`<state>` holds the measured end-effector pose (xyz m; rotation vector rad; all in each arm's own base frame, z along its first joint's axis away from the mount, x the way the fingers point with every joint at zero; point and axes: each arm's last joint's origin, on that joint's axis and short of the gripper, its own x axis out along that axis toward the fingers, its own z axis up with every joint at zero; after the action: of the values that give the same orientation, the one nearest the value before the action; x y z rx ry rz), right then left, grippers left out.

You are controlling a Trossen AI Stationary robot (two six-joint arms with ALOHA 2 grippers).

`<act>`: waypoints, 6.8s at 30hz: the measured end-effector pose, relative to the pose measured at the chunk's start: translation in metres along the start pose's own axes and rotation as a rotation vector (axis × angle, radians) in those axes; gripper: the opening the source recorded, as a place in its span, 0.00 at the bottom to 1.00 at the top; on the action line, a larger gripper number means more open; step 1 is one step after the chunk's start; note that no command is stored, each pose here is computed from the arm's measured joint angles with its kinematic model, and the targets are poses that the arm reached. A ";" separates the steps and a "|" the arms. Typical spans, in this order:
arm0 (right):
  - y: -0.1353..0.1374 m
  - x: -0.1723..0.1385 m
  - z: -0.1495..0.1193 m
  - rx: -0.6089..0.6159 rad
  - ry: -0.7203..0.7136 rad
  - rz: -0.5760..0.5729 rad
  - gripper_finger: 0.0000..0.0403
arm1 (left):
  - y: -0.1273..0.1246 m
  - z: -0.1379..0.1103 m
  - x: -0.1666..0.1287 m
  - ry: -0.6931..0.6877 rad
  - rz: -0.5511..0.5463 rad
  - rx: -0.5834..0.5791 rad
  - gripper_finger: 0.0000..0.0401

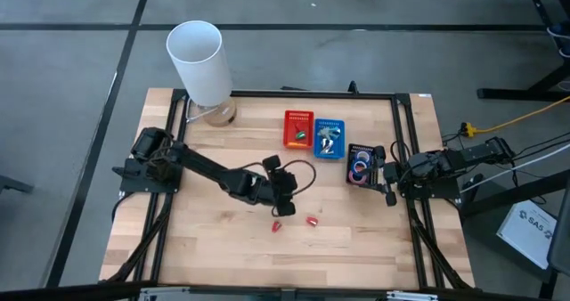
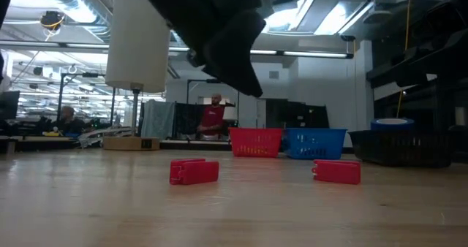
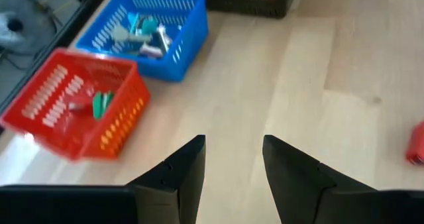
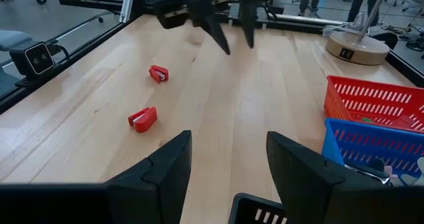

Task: Pick and place Stapler, Stapler remover, tape
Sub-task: Put the left red mini-stapler into the red bin

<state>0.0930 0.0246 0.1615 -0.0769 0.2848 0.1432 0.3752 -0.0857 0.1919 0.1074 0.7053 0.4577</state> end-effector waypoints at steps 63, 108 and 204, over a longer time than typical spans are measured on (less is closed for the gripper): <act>0.000 0.000 0.000 0.000 0.000 0.000 0.49 | -0.030 -0.026 -0.038 0.162 -0.124 -0.119 0.60; 0.000 0.000 0.000 0.000 0.000 0.000 0.49 | -0.106 -0.151 -0.052 -0.090 -0.251 -0.264 0.60; 0.000 0.000 0.000 0.000 0.000 0.000 0.49 | 0.130 0.010 0.098 -0.274 -0.222 0.204 0.16</act>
<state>0.0930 0.0246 0.1613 -0.0772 0.2852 0.1436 0.3992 0.0741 0.1728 0.2751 0.4850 0.1525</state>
